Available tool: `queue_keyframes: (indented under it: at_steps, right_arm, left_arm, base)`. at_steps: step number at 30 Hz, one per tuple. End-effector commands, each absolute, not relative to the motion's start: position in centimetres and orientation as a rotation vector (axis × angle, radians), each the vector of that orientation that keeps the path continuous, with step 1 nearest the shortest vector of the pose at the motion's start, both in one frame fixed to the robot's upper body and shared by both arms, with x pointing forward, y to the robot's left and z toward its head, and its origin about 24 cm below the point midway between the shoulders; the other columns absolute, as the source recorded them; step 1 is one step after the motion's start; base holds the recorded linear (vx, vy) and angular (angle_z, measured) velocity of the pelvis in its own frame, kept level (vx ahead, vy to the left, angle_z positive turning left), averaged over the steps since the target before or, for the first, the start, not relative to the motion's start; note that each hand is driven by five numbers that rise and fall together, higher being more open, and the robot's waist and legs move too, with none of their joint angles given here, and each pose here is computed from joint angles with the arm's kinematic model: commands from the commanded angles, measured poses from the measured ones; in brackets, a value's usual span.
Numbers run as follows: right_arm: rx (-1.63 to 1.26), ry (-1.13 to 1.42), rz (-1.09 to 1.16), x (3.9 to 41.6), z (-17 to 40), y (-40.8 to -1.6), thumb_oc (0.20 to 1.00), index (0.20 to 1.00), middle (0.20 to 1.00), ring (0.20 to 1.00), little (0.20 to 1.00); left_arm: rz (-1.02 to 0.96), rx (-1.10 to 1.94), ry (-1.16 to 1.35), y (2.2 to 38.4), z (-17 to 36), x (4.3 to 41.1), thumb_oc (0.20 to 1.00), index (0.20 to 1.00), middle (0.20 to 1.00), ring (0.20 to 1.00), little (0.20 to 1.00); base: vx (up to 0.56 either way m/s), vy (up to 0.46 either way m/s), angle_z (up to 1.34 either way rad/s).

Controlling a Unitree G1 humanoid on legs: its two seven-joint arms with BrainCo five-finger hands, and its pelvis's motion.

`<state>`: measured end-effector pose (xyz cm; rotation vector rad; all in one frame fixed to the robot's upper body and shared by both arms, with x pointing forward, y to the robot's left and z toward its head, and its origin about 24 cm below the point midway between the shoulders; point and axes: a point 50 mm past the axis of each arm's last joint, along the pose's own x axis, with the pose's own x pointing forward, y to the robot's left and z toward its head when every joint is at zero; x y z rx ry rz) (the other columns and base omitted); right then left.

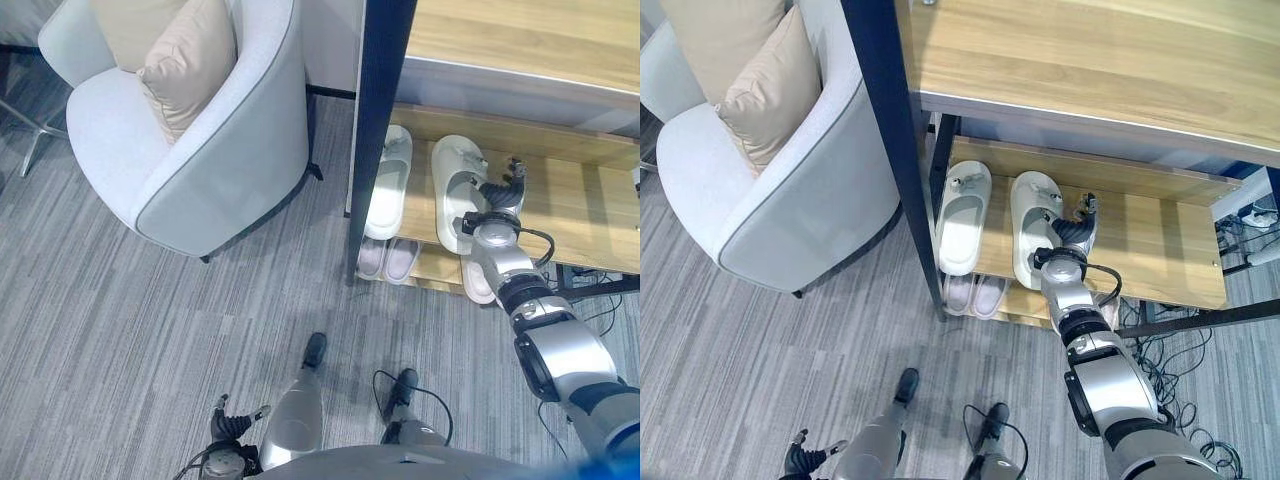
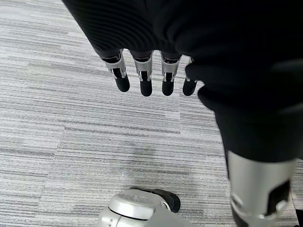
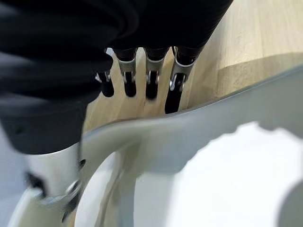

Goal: Arrange the slippers neatly on the shoe rack.

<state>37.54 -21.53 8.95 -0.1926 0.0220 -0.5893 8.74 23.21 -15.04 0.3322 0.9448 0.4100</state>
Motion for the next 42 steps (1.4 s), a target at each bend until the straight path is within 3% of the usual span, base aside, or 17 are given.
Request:
queue_keyframes:
  at_steps: [1,10,18,31,42]
  right_arm:
    - [-0.214,-0.087,-0.600,38.8,12.4,-21.5,1.000,1.000,1.000,1.000,1.000]
    - [-0.079,-0.170,-0.488,36.5,10.6,-18.8,1.000,1.000,1.000,1.000,1.000]
    - [0.015,-0.113,-0.549,31.2,5.7,-21.5,1.000,1.000,1.000,1.000,1.000]
    - [-0.108,-0.123,-0.211,32.6,5.8,-14.7,1.000,1.000,1.000,1.000,1.000]
    - [-0.050,-0.140,-0.103,32.7,6.6,-11.3,1.000,1.000,1.000,1.000,1.000]
  left_arm:
    - [0.400,0.341,0.946,22.6,-15.2,9.1,1.000,1.000,1.000,1.000,1.000]
    - [0.426,0.331,1.007,22.3,-15.7,8.1,1.000,1.000,1.000,1.000,1.000]
    - [0.491,0.322,1.042,23.2,-15.7,6.7,1.000,1.000,1.000,1.000,1.000]
    - [0.442,0.349,1.024,23.0,-15.7,7.1,1.000,1.000,1.000,1.000,1.000]
    - [0.428,0.357,1.024,22.8,-15.7,7.8,1.000,1.000,1.000,1.000,1.000]
  base:
    - [0.00,0.000,0.00]
    - [0.00,0.001,0.00]
    - [0.00,-0.003,-0.05]
    - [-0.01,-0.001,0.01]
    - [0.00,0.000,0.02]
